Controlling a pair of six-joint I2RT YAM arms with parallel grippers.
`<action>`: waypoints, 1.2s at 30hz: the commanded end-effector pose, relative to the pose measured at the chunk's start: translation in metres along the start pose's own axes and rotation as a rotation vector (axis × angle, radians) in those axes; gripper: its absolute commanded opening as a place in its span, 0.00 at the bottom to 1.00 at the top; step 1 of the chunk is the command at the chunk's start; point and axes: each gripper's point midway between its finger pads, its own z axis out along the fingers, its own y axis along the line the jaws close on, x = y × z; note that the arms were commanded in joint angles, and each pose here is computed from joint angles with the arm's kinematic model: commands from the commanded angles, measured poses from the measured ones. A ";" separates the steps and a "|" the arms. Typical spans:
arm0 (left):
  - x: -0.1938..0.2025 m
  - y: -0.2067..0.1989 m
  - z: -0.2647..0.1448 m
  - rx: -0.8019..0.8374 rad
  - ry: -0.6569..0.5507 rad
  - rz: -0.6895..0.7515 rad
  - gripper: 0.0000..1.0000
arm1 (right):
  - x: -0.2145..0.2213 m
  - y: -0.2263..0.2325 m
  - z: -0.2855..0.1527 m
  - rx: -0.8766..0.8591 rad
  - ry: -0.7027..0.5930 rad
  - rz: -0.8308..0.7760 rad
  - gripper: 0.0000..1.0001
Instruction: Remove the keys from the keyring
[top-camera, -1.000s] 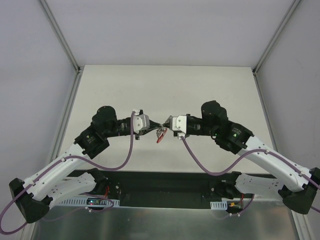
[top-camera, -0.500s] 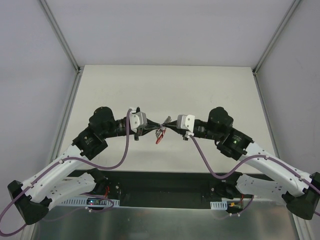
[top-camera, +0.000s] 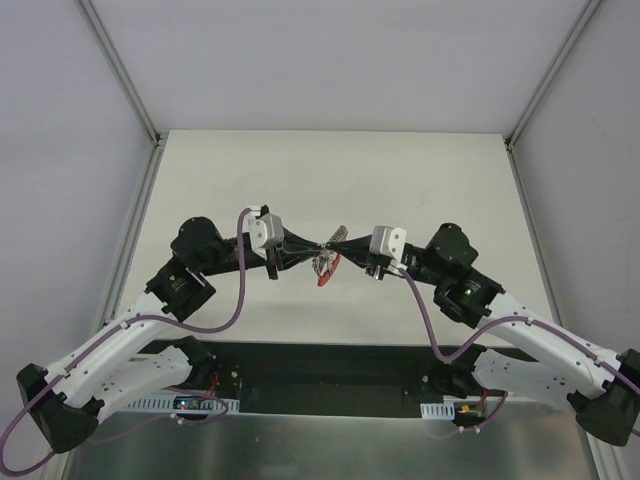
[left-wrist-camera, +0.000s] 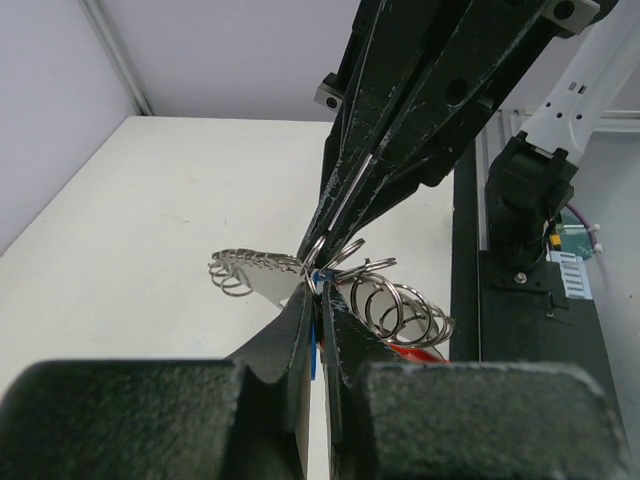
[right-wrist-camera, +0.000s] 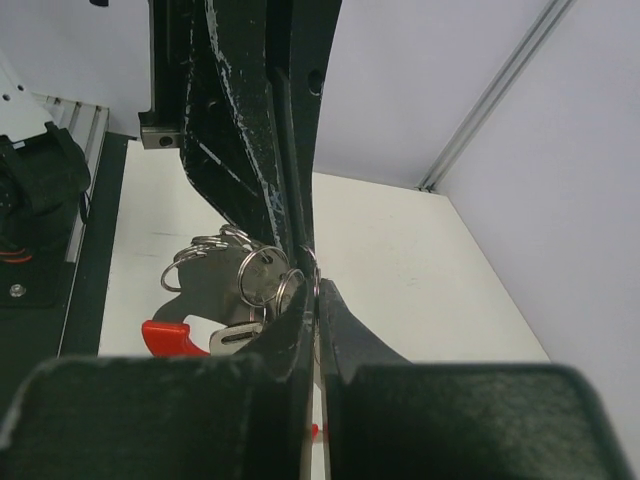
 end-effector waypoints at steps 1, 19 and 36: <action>-0.015 -0.012 0.004 0.073 -0.075 -0.033 0.00 | -0.057 -0.013 -0.003 0.050 -0.222 -0.042 0.01; -0.020 -0.010 0.002 0.093 -0.114 -0.096 0.00 | -0.081 -0.010 -0.011 0.046 -0.345 -0.059 0.01; -0.021 0.041 -0.013 -0.161 0.028 0.226 0.00 | -0.042 -0.022 -0.017 0.059 0.049 0.022 0.50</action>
